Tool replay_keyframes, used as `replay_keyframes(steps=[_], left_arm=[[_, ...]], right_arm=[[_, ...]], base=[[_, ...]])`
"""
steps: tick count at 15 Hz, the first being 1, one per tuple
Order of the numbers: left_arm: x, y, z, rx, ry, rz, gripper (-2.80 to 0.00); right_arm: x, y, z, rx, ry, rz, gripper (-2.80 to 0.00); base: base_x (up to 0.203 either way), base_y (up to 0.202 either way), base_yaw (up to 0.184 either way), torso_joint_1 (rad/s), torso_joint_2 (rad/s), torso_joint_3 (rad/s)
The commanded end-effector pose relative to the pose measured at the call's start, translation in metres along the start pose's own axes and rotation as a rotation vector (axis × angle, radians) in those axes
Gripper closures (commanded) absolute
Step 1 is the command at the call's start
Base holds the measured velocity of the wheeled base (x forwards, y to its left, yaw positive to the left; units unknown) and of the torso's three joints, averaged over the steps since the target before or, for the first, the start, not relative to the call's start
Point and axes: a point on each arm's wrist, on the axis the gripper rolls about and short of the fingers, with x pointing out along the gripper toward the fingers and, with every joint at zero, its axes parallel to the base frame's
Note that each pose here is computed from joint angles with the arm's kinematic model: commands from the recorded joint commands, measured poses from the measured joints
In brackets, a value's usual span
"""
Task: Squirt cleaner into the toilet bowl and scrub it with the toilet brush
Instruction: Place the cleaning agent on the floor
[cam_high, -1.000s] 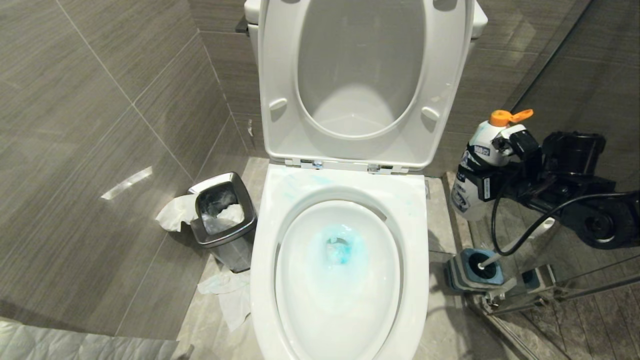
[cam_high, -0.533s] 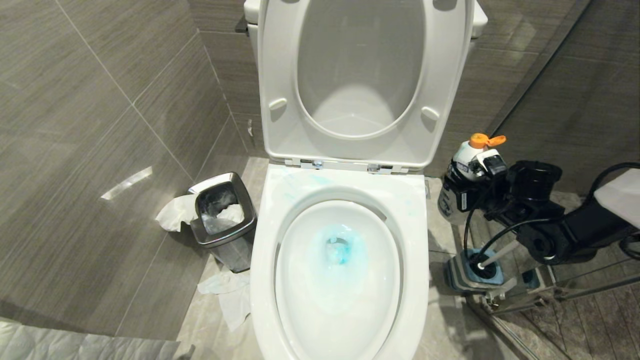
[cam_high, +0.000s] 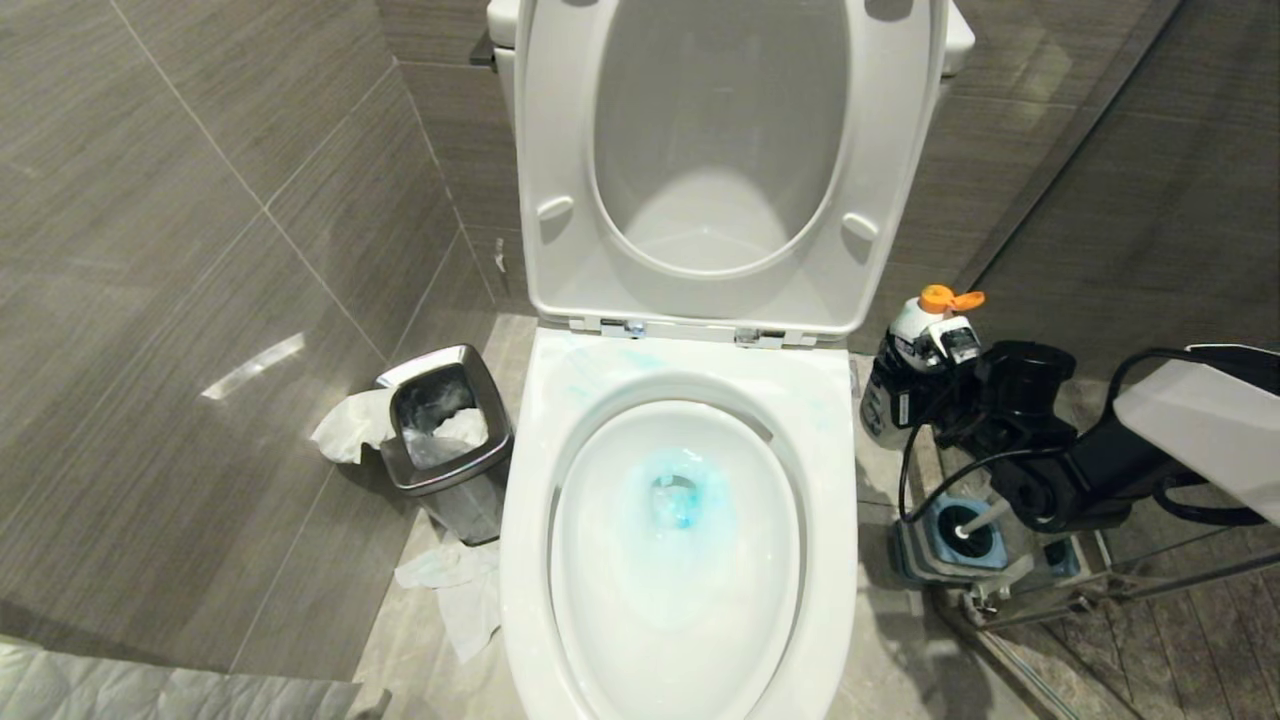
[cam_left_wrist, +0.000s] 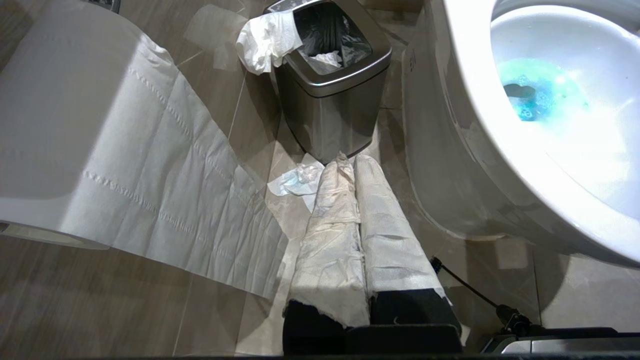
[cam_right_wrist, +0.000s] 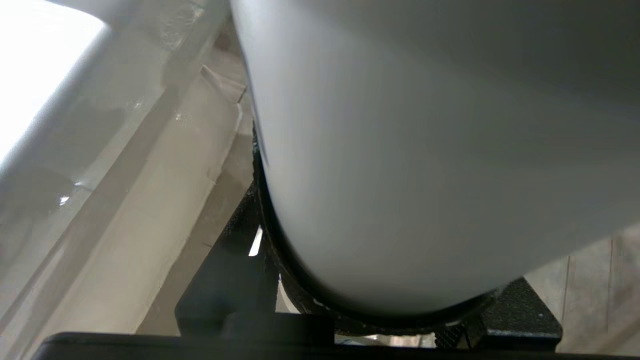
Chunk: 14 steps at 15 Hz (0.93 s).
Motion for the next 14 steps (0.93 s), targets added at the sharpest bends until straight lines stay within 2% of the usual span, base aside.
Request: replay_keyframes(steps=[1, 6, 14], left_arm=[[0.0, 0.0, 0.0, 0.0, 0.003, 0.0, 0.0], [0.0, 0.0, 0.0, -0.004, 0.003, -0.001, 0.0], [0.0, 0.0, 0.0, -0.005, 0.003, 0.001, 0.0]], right_arm=[[0.008, 0.01, -0.011, 0.021, 0.011, 0.008, 0.0], [0.014, 0.015, -0.014, 0.03, 0.008, 0.001, 0.0], [0.015, 0.022, 0.003, 0.027, -0.038, 0.004, 0.0]], base=[[0.0, 0.0, 0.0, 0.0, 0.0, 0.0], [0.0, 0.0, 0.0, 0.0, 0.0, 0.0], [0.0, 0.0, 0.0, 0.0, 0.0, 0.0]])
